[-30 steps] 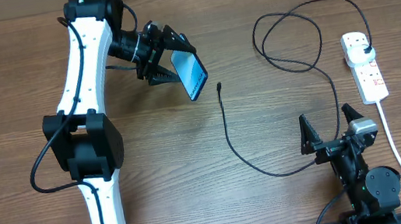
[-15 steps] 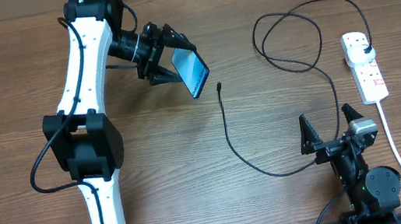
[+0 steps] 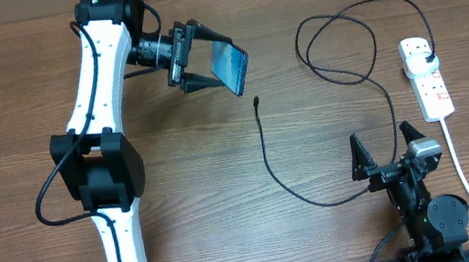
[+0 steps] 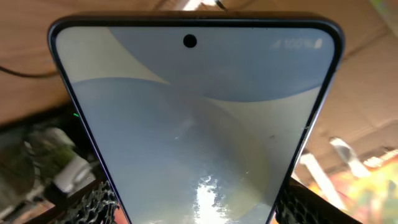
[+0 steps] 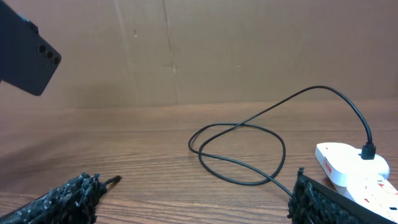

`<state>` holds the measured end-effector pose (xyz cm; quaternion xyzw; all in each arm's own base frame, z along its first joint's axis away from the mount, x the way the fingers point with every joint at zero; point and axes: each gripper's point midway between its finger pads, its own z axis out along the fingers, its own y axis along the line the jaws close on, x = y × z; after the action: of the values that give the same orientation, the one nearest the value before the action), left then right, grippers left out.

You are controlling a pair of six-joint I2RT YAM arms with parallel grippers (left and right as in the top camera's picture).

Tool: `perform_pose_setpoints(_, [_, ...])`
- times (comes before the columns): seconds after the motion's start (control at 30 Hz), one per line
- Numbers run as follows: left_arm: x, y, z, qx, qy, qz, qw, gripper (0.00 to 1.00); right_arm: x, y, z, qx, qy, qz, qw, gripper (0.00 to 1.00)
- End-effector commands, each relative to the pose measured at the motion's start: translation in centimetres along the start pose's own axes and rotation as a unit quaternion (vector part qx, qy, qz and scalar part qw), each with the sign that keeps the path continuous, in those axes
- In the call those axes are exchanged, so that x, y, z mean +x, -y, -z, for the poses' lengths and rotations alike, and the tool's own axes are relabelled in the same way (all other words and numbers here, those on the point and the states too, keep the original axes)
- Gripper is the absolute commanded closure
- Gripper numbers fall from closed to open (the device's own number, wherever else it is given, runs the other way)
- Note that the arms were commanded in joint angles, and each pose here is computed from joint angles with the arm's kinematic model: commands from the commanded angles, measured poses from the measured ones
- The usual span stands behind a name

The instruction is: Plug charger to phone and switch on socket

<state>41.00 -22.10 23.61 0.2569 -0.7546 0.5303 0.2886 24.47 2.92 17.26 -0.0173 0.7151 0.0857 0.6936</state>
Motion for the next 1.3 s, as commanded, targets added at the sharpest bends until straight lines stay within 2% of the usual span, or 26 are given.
perform_pose_setpoints(0.0, [2.38, 2.66, 0.19, 0.061, -0.052, 0.010, 0.997, 0.86, 0.14, -0.05, 0.00, -0.001, 0.003, -0.001, 1.000, 0.00])
perform_pose_setpoints(0.2, [2.52, 2.83, 0.23, 0.064, -0.059, 0.039, 0.995, 0.85, 0.15, -0.05, 0.00, -0.001, 0.003, -0.001, 1.000, 0.00])
perform_pose_setpoints(1.27, [2.54, 2.82, 0.18, 0.062, -0.060, 0.066, 0.994, 0.85, 0.14, 0.26, 0.00, 0.008, 0.003, -0.001, 1.000, 0.00])
